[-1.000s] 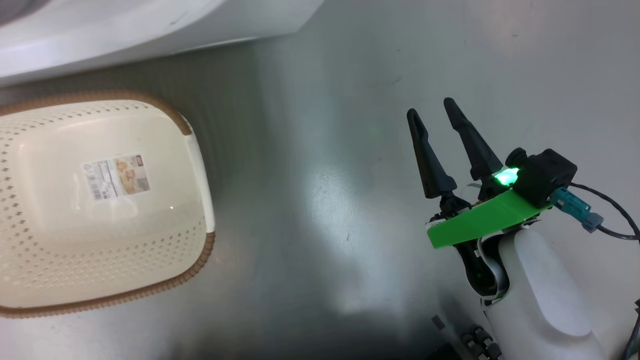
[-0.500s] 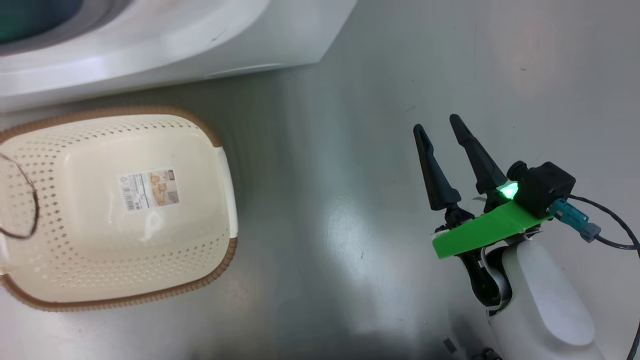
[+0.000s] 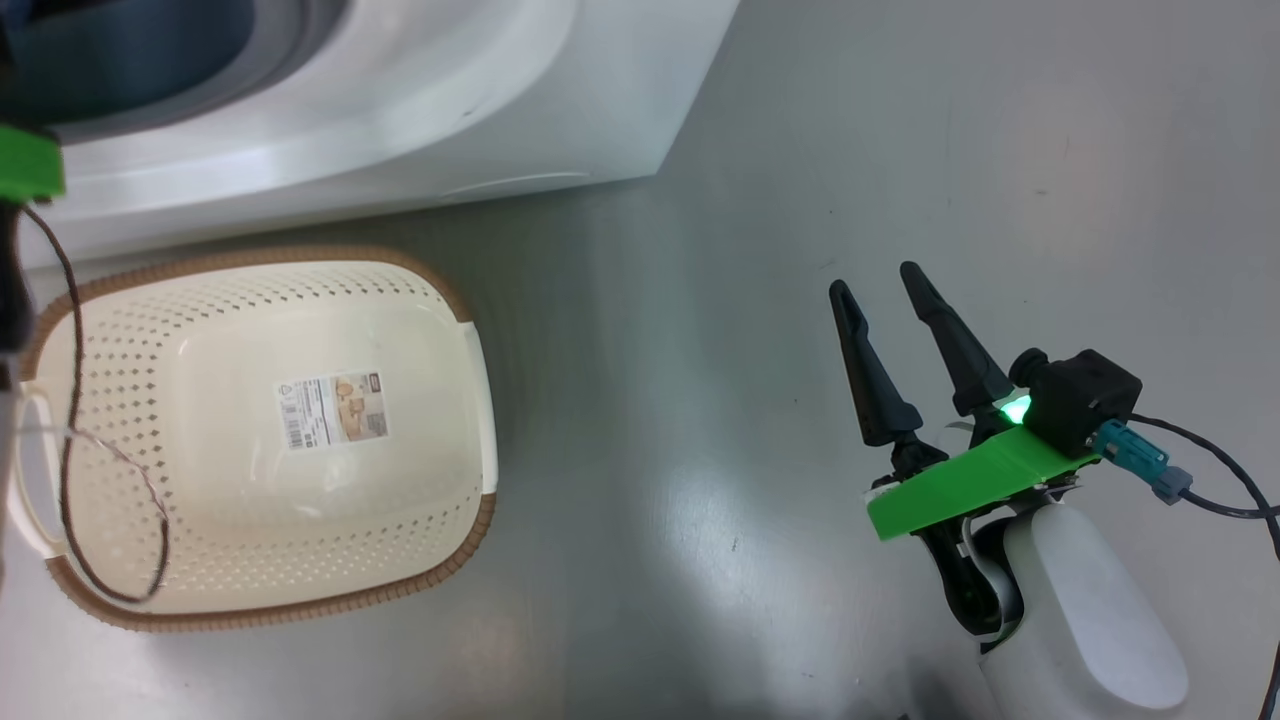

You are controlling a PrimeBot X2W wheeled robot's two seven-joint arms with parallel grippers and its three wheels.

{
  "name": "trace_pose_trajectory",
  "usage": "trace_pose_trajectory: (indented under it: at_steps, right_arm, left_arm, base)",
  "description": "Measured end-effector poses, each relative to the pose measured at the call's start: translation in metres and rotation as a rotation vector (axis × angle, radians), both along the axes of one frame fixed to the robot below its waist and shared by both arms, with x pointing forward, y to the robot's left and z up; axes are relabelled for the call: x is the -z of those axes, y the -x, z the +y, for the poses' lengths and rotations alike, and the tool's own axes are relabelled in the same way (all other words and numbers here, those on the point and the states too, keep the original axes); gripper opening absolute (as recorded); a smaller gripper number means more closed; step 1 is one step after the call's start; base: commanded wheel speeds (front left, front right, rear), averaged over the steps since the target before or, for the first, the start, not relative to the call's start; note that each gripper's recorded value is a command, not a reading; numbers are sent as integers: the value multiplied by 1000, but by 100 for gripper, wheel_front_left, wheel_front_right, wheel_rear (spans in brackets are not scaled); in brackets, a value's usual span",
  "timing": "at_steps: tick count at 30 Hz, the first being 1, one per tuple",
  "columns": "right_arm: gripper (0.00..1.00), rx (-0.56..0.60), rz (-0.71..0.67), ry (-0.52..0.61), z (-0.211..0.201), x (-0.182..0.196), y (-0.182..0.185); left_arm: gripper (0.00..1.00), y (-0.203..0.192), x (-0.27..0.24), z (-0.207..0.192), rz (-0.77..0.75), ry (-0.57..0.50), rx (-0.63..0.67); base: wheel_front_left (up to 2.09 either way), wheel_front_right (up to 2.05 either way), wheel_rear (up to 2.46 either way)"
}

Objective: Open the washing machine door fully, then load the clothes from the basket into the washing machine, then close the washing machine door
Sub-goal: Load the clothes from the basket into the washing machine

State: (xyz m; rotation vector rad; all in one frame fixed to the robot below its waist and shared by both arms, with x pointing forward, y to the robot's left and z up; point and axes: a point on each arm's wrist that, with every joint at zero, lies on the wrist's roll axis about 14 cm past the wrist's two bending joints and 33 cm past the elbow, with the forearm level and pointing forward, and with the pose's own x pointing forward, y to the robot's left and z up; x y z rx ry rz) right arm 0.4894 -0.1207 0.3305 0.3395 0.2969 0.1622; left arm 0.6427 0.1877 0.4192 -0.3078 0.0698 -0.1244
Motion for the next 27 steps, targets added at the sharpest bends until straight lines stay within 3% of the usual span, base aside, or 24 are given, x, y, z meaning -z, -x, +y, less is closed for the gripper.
trace_pose_trajectory:
  at_steps: [21,27]
  right_arm:
    - [100,10,-10,10,-4,-6,3]
    - [100,11,-2,11,-5,-3,4]
  left_arm:
    - [100,74,12,15,5,86,-135]
    - [100,95,26,21,26,51,-160]
  base:
    - [0,0,0]
    - [0,0,0]
